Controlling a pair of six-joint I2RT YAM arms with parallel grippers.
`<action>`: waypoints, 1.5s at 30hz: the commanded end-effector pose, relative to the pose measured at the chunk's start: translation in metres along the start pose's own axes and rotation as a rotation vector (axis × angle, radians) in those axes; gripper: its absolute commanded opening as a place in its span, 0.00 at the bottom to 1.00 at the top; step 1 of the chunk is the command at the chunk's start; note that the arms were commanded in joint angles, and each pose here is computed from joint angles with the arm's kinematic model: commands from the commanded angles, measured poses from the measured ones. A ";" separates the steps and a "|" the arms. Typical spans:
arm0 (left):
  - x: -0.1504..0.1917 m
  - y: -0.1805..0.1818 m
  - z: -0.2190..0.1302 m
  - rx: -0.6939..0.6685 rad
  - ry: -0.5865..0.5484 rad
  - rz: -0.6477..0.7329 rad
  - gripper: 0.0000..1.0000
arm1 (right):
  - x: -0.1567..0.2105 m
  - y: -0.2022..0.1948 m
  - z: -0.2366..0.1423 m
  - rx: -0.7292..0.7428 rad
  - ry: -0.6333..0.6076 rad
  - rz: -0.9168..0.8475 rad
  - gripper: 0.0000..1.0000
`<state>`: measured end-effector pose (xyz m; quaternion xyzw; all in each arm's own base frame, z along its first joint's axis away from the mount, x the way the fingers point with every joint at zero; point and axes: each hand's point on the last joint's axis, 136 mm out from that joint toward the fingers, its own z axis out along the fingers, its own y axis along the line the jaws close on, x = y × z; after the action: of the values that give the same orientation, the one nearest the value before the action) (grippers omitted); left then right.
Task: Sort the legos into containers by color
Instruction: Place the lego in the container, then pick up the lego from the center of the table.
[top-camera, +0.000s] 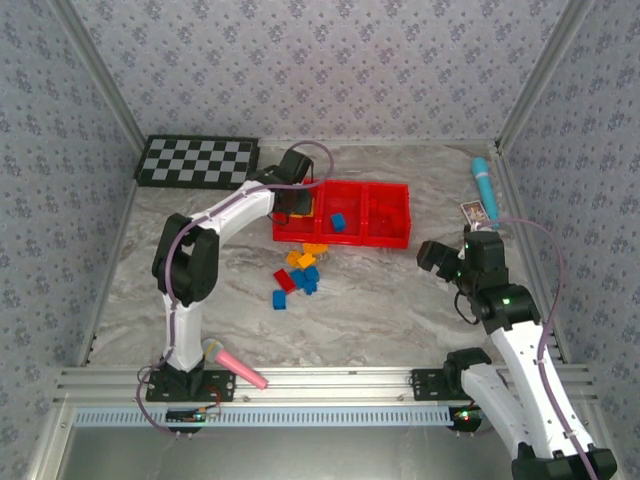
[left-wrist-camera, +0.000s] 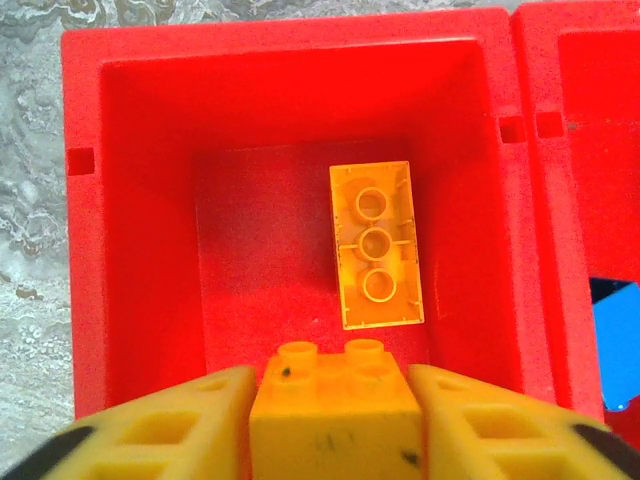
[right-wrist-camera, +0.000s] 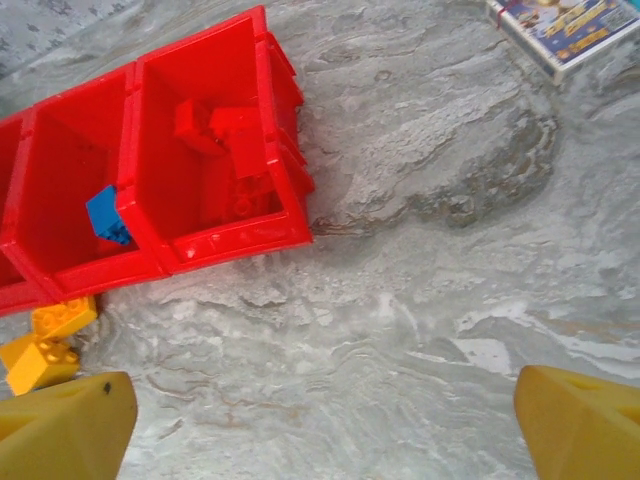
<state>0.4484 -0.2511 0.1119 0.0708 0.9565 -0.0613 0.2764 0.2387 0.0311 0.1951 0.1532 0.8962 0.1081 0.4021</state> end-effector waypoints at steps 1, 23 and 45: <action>-0.018 0.001 -0.011 -0.002 -0.040 0.005 0.51 | -0.006 -0.009 -0.008 0.052 -0.021 0.025 0.99; 0.067 -0.003 -0.080 0.052 -0.012 -0.039 0.99 | -0.002 0.005 0.016 -0.022 -0.005 0.054 1.00; 0.139 -0.078 -0.055 0.143 0.075 -0.252 0.76 | 0.011 0.005 0.017 -0.055 0.009 0.071 1.00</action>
<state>0.2894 -0.2960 0.0944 -0.0130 0.9614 -0.1508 0.2298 0.2496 0.0399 0.1815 0.1680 0.8880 0.1409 0.4041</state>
